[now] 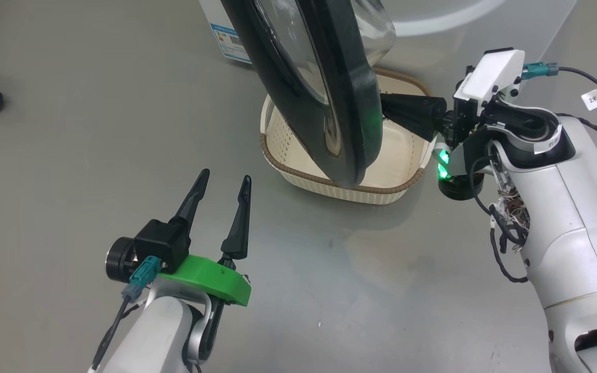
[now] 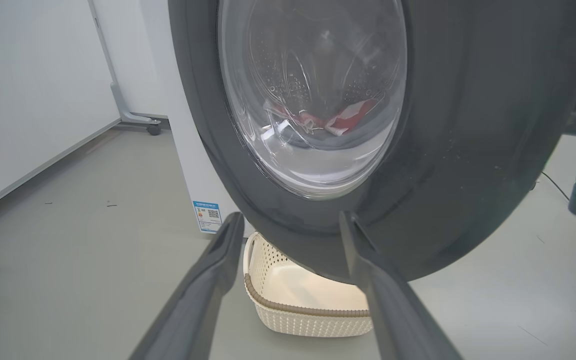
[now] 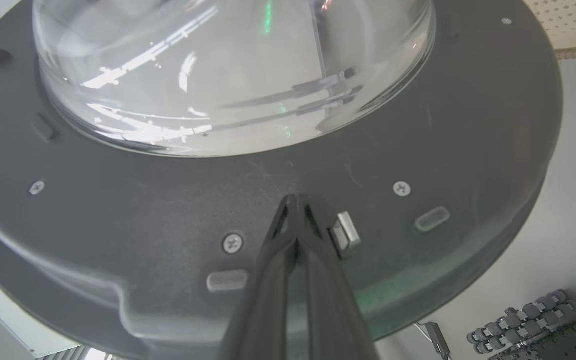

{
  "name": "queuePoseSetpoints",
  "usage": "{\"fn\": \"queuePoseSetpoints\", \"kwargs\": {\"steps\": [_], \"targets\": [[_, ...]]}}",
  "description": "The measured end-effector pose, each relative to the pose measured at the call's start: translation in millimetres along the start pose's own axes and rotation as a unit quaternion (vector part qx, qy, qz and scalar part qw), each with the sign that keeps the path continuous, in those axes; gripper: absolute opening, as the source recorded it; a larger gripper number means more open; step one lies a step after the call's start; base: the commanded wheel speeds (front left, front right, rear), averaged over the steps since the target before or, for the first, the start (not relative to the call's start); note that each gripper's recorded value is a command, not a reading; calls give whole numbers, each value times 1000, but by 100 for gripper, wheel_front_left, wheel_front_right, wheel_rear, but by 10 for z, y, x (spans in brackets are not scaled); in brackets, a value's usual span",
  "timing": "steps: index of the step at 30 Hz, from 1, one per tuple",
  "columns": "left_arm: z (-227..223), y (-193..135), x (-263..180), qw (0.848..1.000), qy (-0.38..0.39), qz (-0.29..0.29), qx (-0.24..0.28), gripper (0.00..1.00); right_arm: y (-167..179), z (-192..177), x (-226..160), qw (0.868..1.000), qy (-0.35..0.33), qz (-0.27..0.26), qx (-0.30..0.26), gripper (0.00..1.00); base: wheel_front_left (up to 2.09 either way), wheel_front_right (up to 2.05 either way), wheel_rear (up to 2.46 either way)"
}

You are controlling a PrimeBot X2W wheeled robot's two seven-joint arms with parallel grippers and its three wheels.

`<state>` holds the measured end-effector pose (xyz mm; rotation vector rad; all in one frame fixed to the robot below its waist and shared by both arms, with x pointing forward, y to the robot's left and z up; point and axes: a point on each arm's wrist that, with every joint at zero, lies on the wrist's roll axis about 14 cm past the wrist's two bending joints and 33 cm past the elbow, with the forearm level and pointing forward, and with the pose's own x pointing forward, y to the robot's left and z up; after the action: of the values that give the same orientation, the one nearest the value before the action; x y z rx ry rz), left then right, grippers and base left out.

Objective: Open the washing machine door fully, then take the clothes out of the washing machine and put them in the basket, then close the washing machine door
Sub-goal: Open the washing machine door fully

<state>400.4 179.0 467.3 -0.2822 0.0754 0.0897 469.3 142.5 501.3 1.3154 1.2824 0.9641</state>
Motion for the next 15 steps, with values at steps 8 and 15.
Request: {"fn": "queuePoseSetpoints", "kwargs": {"steps": [8,15], "targets": [[-7,25,-42,1000,1,5,-1,100,13,-323,126,999,51,7,-3,0,0,0,0],[-10,42,-55,1000,1,10,-1,100,25,-493,193,997,71,13,-3,0,0,0,0]]}}
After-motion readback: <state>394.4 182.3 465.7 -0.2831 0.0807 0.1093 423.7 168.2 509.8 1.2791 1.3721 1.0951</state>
